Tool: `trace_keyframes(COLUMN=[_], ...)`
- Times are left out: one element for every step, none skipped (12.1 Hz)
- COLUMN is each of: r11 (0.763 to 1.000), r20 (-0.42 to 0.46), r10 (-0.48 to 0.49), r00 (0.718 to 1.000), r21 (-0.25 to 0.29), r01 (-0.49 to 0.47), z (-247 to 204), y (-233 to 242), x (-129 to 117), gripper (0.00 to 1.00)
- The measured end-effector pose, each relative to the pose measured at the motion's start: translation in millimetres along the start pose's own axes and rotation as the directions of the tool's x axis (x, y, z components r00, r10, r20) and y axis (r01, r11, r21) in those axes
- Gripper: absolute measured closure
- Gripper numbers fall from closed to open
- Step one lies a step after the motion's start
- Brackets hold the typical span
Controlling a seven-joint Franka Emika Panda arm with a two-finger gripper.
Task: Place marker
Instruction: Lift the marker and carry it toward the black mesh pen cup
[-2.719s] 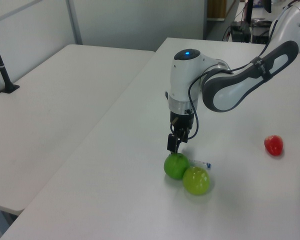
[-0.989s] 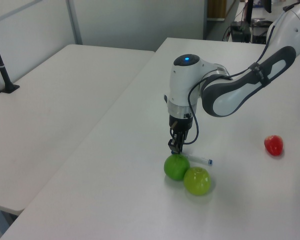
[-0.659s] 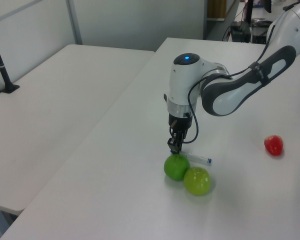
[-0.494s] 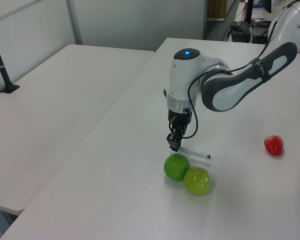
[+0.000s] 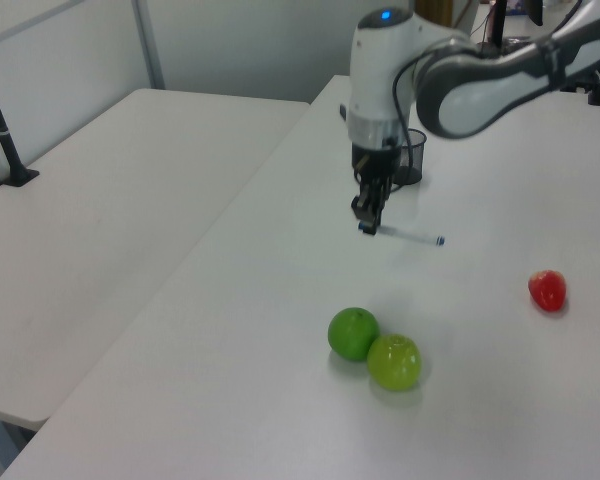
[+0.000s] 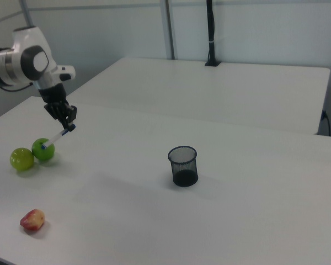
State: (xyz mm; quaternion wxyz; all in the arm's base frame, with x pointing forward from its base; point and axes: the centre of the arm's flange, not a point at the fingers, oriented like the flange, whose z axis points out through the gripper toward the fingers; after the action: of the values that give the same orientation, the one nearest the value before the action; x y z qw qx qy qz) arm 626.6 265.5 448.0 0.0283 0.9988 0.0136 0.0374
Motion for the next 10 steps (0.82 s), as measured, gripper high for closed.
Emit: trace_keyframes(r11=[1.000, 0.999, 0.999, 0.998, 0.996, 0.995, 0.994, 0.994, 0.995, 0.995], r20=[0.009, 0.012, 0.012, 0.015, 0.022, 0.028, 0.026, 0.023, 0.023, 0.029], r10=[-0.019, -0.030, -0.040, -0.059, -0.079, -0.098, -0.103, -0.099, -0.095, -0.089], r00=[1.000, 0.999, 0.999, 0.998, 0.997, 0.995, 0.994, 0.995, 0.995, 0.996], r21=[-0.010, -0.015, -0.020, -0.024, -0.028, -0.033, -0.034, -0.036, -0.037, -0.039], r01=[0.019, 0.030, 0.040, 0.060, 0.080, 0.099, 0.104, 0.099, 0.096, 0.090], z=[-21, -34, -52, -67, -77, -90, -97, -103, -103, -100], y=[13, 22, 37, 51, 62, 79, 90, 107, 119, 139], x=[-2, -4, -6, -8, -11, -13, -14, -13, -10, -6], gripper=[0.82, 0.82, 0.82, 0.82, 0.82, 0.82, 0.82, 0.82, 0.82, 0.82])
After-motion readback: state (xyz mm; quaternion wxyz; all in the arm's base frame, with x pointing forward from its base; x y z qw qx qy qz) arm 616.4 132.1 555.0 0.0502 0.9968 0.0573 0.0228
